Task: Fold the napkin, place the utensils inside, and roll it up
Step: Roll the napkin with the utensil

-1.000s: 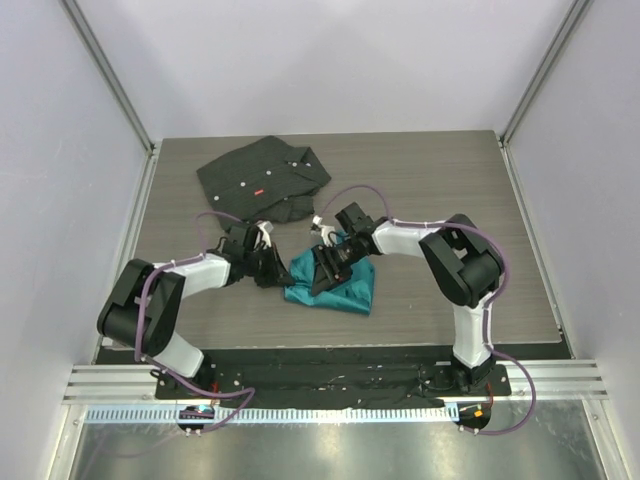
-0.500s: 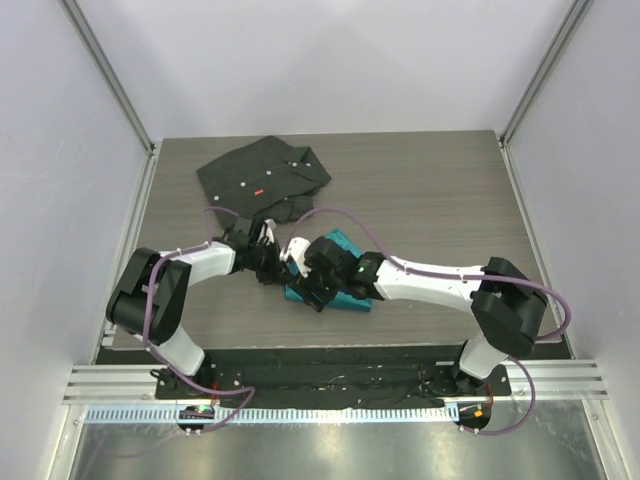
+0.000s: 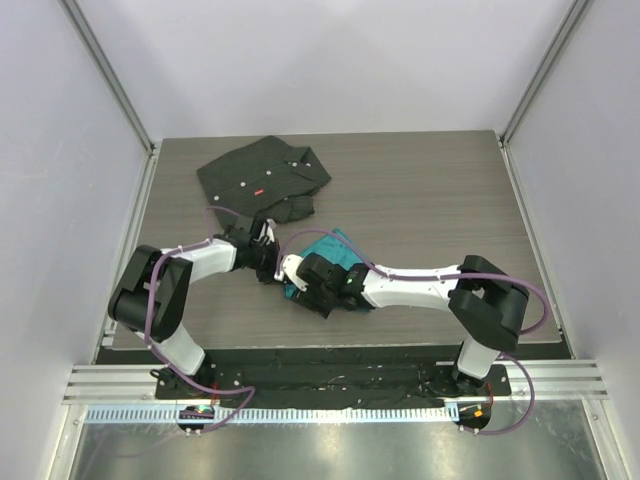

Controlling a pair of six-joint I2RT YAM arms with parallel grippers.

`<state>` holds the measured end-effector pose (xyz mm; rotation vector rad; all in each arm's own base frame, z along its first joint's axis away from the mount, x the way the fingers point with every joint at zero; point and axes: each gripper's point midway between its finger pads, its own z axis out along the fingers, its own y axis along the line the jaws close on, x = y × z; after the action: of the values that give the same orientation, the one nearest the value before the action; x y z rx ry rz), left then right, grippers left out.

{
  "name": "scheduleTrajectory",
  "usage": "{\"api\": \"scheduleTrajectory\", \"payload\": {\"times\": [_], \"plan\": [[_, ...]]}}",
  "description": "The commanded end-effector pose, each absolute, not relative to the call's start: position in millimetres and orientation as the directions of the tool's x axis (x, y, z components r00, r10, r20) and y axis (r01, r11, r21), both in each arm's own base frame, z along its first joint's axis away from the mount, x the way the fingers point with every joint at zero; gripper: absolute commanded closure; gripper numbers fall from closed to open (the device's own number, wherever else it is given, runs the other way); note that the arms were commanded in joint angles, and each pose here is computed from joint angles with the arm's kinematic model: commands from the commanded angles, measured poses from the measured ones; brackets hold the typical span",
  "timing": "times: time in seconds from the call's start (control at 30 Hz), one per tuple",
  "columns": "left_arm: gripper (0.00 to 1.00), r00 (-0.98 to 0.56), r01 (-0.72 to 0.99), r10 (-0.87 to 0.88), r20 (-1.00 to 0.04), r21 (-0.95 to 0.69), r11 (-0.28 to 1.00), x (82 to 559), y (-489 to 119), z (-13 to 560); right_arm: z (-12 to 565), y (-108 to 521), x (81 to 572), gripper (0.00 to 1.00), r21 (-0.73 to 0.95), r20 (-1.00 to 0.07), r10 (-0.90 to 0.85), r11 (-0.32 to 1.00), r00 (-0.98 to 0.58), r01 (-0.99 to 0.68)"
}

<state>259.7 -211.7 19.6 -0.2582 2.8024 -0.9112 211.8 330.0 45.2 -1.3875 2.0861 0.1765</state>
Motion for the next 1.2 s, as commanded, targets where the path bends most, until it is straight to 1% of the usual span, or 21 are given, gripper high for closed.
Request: {"api": "scheduleTrajectory", "payload": {"times": [0.0, 0.07, 0.13, 0.2, 0.23, 0.3, 0.37, 0.4, 0.47, 0.5, 0.53, 0.57, 0.63, 0.67, 0.8, 0.83, 0.9, 0.97, 1.03, 1.1, 1.17], "plan": [[1.00, -0.973, -0.125, -0.208, -0.096, -0.538, 0.834, 254, -204, 6, 48, 340, 218, 0.39, -0.241, -0.578, -0.785, 0.425, -0.223, -0.872], [1.00, -0.974, -0.123, -0.206, -0.097, -0.537, 0.835, 255, -204, 6, 45, 340, 218, 0.40, -0.228, -0.573, -0.787, 0.423, -0.231, -0.877], [1.00, -0.975, -0.122, -0.203, -0.094, -0.539, 0.833, 255, -205, 6, 39, 340, 218, 0.45, -0.197, -0.567, -0.784, 0.426, -0.252, -0.883], [1.00, -0.975, -0.119, -0.200, -0.093, -0.539, 0.834, 254, -205, 6, 35, 338, 218, 0.53, -0.179, -0.562, -0.784, 0.428, -0.265, -0.886], [1.00, -0.976, -0.116, -0.198, -0.094, -0.542, 0.832, 254, -205, 6, 34, 338, 217, 0.59, -0.152, -0.560, -0.781, 0.424, -0.276, -0.893], [1.00, -0.976, -0.098, -0.190, -0.111, -0.553, 0.827, 257, -207, 8, 32, 338, 214, 0.64, -0.110, -0.554, -0.779, 0.418, -0.293, -0.902], [1.00, -0.972, -0.087, -0.193, -0.134, -0.559, 0.825, 263, -208, 14, 28, 338, 205, 0.69, -0.019, -0.536, -0.778, 0.400, -0.328, -0.916], [0.97, -0.969, -0.077, -0.195, -0.154, -0.561, 0.824, 267, -208, 19, 26, 335, 202, 0.71, 0.006, -0.521, -0.781, 0.400, -0.344, -0.917], [0.87, -0.960, -0.076, -0.210, -0.187, -0.545, 0.835, 276, -204, 26, 25, 337, 194, 0.73, 0.084, -0.513, -0.773, 0.389, -0.374, -0.917], [0.76, -0.954, -0.070, -0.216, -0.209, -0.544, 0.836, 279, -202, 32, 23, 335, 190, 0.74, 0.111, -0.496, -0.777, 0.386, -0.388, -0.916], [0.69, -0.948, -0.075, -0.229, -0.223, -0.542, 0.837, 282, -199, 36, 24, 339, 183, 0.75, 0.168, -0.493, -0.769, 0.376, -0.408, -0.911], [0.60, -0.940, -0.078, -0.241, -0.244, -0.532, 0.843, 286, -194, 39, 22, 337, 183, 0.75, 0.195, -0.481, -0.763, 0.385, -0.430, -0.902], [0.54, -0.927, -0.071, -0.251, -0.279, -0.527, 0.847, 288, -188, 49, 21, 336, 179, 0.76, 0.255, -0.458, -0.756, 0.391, -0.467, -0.884], [0.47, -0.923, -0.077, -0.257, -0.287, -0.515, 0.854, 287, -183, 48, 22, 336, 177, 0.76, 0.303, -0.452, -0.746, 0.387, -0.489, -0.871], [0.39, -0.899, -0.083, -0.267, -0.346, -0.465, 0.882, 284, -166, 52, 21, 337, 178, 0.78, 0.416, -0.428, -0.713, 0.390, -0.555, -0.822], [0.38, -0.894, -0.072, -0.264, -0.363, -0.465, 0.882, 283, -164, 56, 22, 339, 176, 0.78, 0.440, -0.425, -0.709, 0.382, -0.563, -0.813], [0.38, -0.895, -0.071, -0.263, -0.361, -0.468, 0.881, 276, -163, 54, 21, 340, 177, 0.79, 0.496, -0.410, -0.694, 0.375, -0.592, -0.783], [0.37, -0.878, -0.032, -0.267, -0.398, -0.507, 0.861, 279, -168, 64, 19, 342, 177, 0.80, 0.531, -0.402, -0.686, 0.366, -0.607, -0.764], [0.37, -0.878, -0.004, -0.264, -0.400, -0.545, 0.838, 274, -174, 65, 19, 341, 179, 0.80, 0.572, -0.398, -0.670, 0.353, -0.626, -0.741], [0.37, -0.857, 0.038, -0.270, -0.439, -0.577, 0.816, 278, -179, 76, 17, 340, 177, 0.81, 0.612, -0.383, -0.660, 0.344, -0.647, -0.713], [0.37, -0.857, 0.067, -0.261, -0.445, -0.598, 0.799, 277, -185, 78, 15, 337, 183, 0.81, 0.637, -0.377, -0.636, 0.349, -0.673, -0.687]]}}
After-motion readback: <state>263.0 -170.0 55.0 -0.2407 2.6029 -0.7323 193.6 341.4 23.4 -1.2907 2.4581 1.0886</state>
